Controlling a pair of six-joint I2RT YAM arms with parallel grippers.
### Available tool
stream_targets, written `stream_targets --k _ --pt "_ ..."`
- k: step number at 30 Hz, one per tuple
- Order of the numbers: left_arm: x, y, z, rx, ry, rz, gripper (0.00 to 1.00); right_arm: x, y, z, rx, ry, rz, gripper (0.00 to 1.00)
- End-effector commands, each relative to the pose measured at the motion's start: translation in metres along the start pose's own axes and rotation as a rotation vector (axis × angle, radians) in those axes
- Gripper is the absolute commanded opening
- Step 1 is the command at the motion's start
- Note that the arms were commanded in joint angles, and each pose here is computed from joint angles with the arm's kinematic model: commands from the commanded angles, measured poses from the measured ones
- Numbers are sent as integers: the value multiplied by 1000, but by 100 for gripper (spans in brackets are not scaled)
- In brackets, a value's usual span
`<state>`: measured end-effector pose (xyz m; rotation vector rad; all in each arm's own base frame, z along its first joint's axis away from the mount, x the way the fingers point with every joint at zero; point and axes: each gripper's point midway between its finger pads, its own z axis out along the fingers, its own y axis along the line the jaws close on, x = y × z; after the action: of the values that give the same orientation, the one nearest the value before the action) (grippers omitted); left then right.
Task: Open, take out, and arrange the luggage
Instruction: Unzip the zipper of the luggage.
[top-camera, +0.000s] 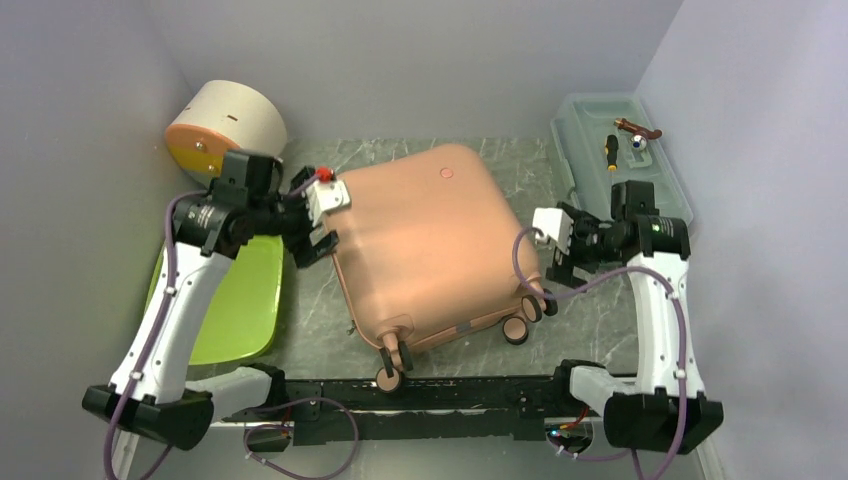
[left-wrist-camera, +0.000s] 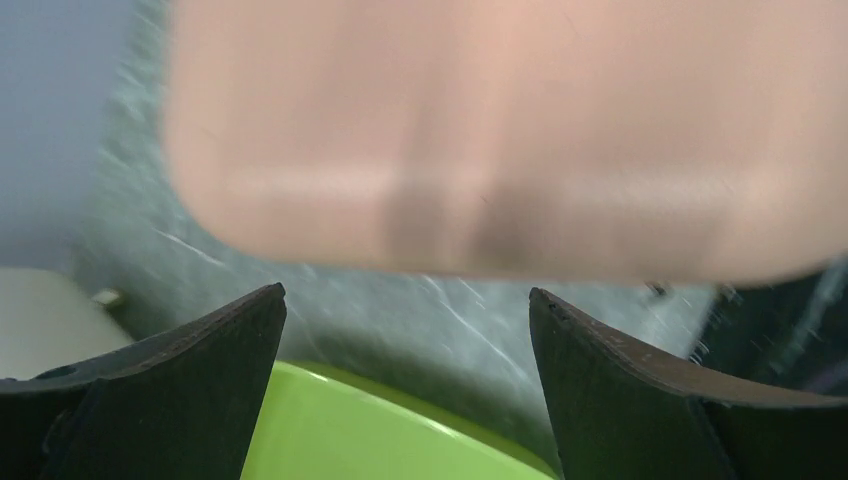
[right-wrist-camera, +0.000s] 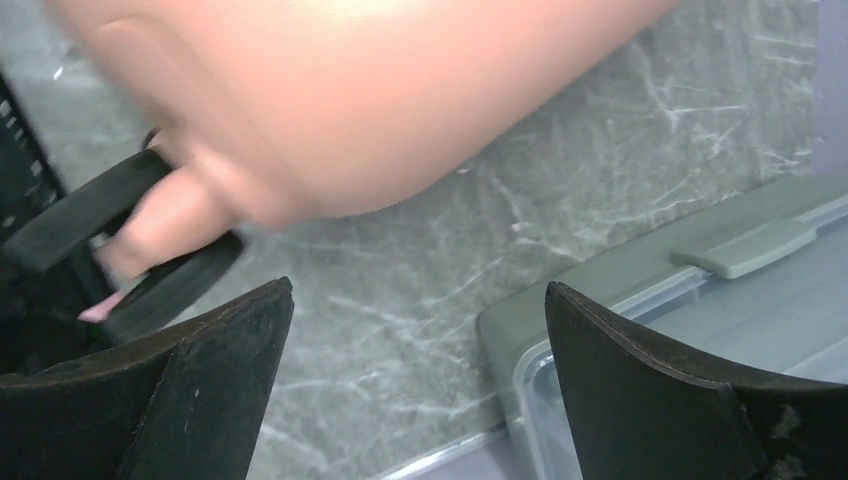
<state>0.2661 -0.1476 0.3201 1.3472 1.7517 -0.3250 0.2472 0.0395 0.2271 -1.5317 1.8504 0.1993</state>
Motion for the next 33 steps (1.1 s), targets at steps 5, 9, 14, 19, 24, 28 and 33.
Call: stream_targets --k 5,9,14,19,24,28,33 --pt "93 -78 7 171 162 -78 78 19 70 -13 -157 78 -140 100" --pt "126 -52 38 16 212 -126 69 15 79 5 -224 0 -107 100" --pt "140 -27 73 -78 210 -205 62 -5 89 28 -365 -123 -55 99" --pt "143 5 107 -137 207 -263 62 -32 96 54 -487 -190 -56 99" --pt "139 34 137 -149 204 -285 61 -61 71 86 -419 -256 -59 100" --pt "134 58 162 -149 204 -308 61 -89 44 101 -362 -345 -7 100" --pt "134 82 195 -127 226 -346 62 -112 16 118 -340 -396 80 100"
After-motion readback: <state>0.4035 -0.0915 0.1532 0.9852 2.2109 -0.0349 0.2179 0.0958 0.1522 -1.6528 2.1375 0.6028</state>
